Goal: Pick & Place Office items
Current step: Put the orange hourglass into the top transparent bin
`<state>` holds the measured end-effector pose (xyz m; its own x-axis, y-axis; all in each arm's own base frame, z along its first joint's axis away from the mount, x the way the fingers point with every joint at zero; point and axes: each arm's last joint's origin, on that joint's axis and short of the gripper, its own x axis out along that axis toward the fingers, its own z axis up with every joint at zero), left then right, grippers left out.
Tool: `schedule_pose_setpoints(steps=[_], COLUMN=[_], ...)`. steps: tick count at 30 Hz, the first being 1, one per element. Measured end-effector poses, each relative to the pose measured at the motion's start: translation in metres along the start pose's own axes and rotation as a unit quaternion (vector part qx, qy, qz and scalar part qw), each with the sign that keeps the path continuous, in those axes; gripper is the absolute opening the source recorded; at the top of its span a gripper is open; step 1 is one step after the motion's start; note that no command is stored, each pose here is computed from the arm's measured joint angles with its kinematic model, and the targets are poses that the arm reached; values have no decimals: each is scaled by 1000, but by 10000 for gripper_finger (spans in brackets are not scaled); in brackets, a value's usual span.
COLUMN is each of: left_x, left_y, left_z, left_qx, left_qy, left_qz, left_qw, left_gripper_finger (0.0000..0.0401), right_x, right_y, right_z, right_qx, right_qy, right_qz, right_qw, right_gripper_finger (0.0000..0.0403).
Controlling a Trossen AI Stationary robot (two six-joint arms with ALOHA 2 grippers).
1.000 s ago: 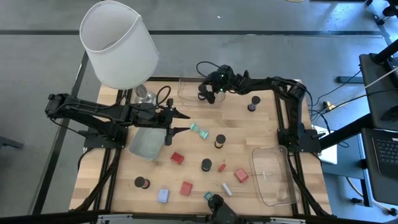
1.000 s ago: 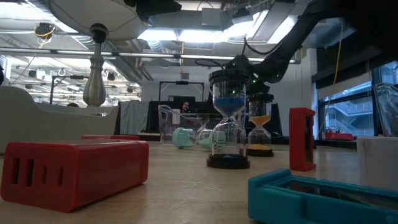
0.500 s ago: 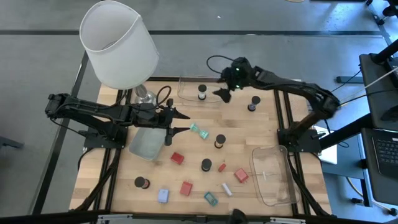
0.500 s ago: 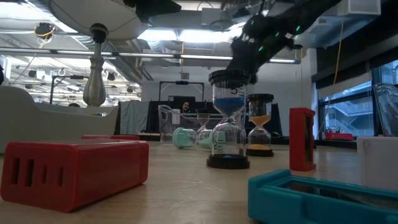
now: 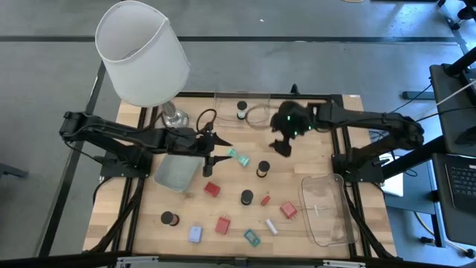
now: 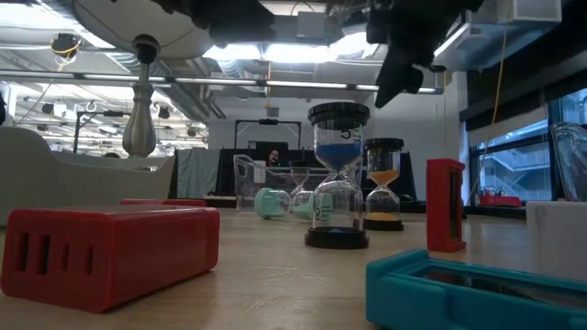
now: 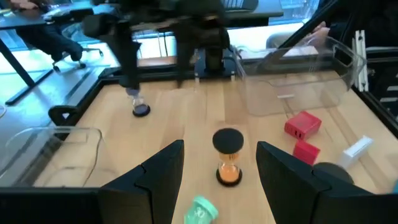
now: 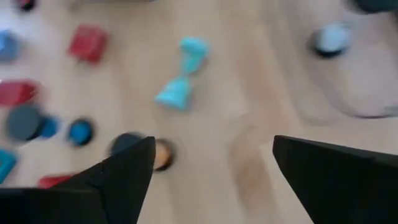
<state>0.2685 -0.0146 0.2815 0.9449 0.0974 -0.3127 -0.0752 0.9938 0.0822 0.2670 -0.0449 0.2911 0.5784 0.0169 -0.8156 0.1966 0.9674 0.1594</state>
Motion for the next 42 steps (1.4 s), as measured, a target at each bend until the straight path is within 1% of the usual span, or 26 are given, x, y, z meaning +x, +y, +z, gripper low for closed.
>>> schedule_pose_setpoints(steps=[3, 6, 11, 13, 15, 18, 23, 25, 27, 30, 32, 38, 42], left_x=[5, 6, 6, 6, 5, 5, 3, 3, 3, 2, 2, 2, 2], left_y=[-1, -1, -1, -3, -5, -9, -15, -17, -18, -18, -18, -18, -18], left_z=[-2, 0, 2, 2, 2, 2, 2, 2, 2, 3, 3, 5, 5], left_qx=[6, 5, -13, -15, -14, -7, 15, 21, 28, 40, 47, 47, 60], left_qy=[-1, -13, -22, -21, -21, -22, -23, -24, -24, -25, -26, -37, -37], left_qz=[0, 0, -1, -4, -9, -15, -25, -27, -29, -29, -29, -28, -28], left_qw=[1000, 1000, 1000, 1000, 1000, 1000, 999, 999, 999, 998, 998, 998, 997], left_gripper_finger=[198, 198, 198, 198, 198, 198, 198, 198, 198, 198, 198, 198, 198], right_x=[3, 5, 12, 17, 24, 37, 62, 70, 76, 77, 77, 77, 78], right_y=[27, 50, 77, 84, 90, 93, 94, 93, 93, 94, 95, 93, 89], right_z=[-5, -11, -16, -18, -18, -21, -24, -25, -26, -27, -27, -26, -25], right_qx=[-34, -71, -117, -122, -111, -88, -75, -82, -98, -120, -125, -123, -112], right_qy=[13, 20, 11, 11, 9, 22, 54, 61, 73, 82, 84, 81, 73], right_qz=[26, 36, 7, -3, -11, -28, -54, -70, -70, -44, -39, -44, -71], right_qw=[999, 997, 993, 992, 994, 995, 994, 992, 990, 988, 988, 988, 988], right_gripper_finger=[322, 321, 321, 321, 322, 331, 364, 374, 381, 384, 383, 383, 382])
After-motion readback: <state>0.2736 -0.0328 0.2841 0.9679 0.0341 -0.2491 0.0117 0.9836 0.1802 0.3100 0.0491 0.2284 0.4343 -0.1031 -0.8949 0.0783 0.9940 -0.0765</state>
